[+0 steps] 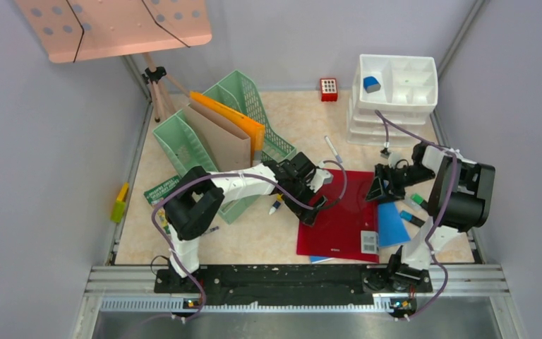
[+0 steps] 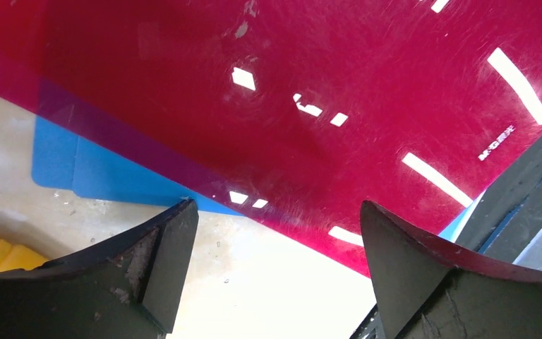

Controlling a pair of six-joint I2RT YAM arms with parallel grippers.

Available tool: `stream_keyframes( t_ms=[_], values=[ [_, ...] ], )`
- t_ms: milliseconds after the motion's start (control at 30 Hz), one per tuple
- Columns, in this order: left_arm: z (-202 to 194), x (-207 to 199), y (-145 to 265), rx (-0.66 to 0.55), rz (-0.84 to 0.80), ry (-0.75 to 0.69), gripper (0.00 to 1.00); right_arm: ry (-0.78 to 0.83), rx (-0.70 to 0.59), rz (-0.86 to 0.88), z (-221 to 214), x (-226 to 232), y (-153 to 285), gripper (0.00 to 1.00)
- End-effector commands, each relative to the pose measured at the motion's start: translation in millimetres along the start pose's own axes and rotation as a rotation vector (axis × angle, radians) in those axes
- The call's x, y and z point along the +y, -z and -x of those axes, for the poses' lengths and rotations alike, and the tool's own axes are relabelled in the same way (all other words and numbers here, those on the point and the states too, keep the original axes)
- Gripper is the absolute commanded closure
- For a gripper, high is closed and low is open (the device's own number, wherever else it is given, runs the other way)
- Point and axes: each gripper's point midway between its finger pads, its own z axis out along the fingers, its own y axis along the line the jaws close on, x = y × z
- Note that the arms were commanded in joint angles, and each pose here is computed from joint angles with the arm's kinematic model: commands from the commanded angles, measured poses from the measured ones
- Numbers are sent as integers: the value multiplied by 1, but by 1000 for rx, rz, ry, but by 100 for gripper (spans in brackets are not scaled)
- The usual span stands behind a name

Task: Organize the desk
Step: Pick up the folder from the center of the board.

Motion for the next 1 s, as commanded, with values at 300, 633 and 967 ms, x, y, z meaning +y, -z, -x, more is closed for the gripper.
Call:
stream_keyframes(
  t_ms=[300,633,967],
  values=[
    [-2,-14,-20,14,-110,53,11,-27,-98,115,27,-14,-1,33],
    [0,-13,-21,15,-108,51,12,-45,-130,257,34,0,-1,40],
    [2,-10,-18,7,-90,30,12,-34,-139,354,34,13,0,47]
  ],
)
